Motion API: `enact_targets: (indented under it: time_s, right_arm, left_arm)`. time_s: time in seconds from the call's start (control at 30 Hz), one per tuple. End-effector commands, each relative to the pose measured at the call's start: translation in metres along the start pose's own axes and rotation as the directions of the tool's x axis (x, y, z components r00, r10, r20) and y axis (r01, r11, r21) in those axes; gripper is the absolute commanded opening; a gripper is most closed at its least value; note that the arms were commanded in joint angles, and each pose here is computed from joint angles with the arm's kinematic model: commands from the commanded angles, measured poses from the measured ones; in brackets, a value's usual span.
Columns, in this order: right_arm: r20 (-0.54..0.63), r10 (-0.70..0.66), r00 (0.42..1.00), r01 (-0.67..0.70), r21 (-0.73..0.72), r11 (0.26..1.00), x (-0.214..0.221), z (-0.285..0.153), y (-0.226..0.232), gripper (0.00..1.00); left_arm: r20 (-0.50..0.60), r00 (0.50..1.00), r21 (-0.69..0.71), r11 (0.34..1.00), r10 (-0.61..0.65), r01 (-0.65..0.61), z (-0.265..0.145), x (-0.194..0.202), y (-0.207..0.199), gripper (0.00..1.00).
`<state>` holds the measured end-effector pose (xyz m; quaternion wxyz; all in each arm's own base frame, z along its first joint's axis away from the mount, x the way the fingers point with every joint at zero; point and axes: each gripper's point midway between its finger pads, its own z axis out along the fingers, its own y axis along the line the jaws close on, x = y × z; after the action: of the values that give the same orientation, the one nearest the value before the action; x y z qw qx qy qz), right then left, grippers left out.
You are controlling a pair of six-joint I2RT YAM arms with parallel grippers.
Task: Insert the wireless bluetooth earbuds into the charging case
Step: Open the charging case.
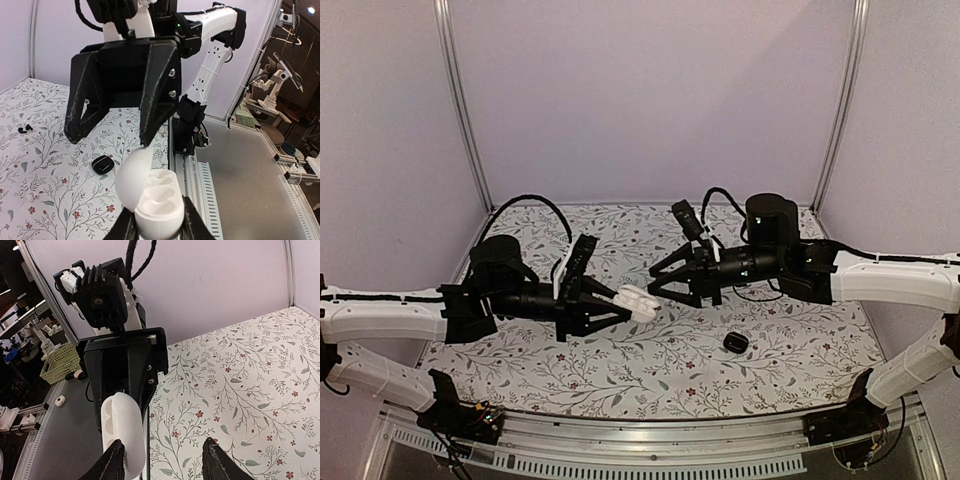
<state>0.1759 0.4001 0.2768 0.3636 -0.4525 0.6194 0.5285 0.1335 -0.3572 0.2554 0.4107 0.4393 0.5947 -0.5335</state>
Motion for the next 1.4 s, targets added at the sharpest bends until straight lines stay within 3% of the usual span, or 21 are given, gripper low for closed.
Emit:
enact_targets:
  time_s: [0.0, 0.2, 0.4, 0.53, 0.67, 0.8, 1.13, 1.37]
  right_arm:
    - [0.012, 0.001, 1.000, -0.001, 0.024, 1.000, -0.004, -0.002, -0.004, 0.51]
    - [0.017, -0.022, 1.000, 0.021, 0.034, 0.999, -0.007, -0.005, -0.003, 0.53]
    - [0.043, -0.068, 0.997, 0.066, 0.055, 0.996, -0.021, -0.015, 0.003, 0.66]
    - [0.045, -0.085, 0.995, 0.086, -0.014, 0.996, -0.023, -0.015, 0.017, 0.75]
    - [0.007, -0.073, 0.997, 0.073, -0.031, 0.997, -0.013, -0.004, 0.018, 0.80]
    - [-0.033, -0.062, 0.998, 0.062, 0.007, 0.998, -0.003, 0.007, 0.008, 0.79]
    - [-0.049, -0.022, 0.999, 0.028, 0.118, 0.993, 0.001, 0.008, -0.015, 0.67]
    - [-0.020, 0.004, 1.000, -0.003, 0.093, 0.996, -0.006, 0.001, -0.015, 0.66]
  left_arm:
    - [0.024, 0.999, 0.013, 1.000, 0.026, -0.026, -0.003, -0.006, -0.004, 0.00]
    - [0.021, 1.000, -0.013, 1.000, 0.017, -0.017, -0.003, -0.005, 0.001, 0.00]
    - [0.013, 1.000, -0.025, 1.000, 0.005, -0.005, -0.002, -0.002, 0.005, 0.00]
    - [0.014, 1.000, -0.028, 1.000, 0.008, -0.008, -0.002, -0.004, 0.006, 0.00]
    - [0.019, 1.000, -0.015, 1.000, 0.011, -0.011, -0.002, -0.005, 0.003, 0.00]
    - [0.024, 1.000, -0.003, 1.000, 0.015, -0.015, -0.003, -0.007, 0.001, 0.00]
    - [0.035, 0.999, 0.020, 1.000, 0.024, -0.024, -0.006, -0.007, -0.005, 0.00]
    - [0.031, 0.999, 0.008, 1.000, 0.026, -0.026, -0.006, -0.003, -0.003, 0.00]
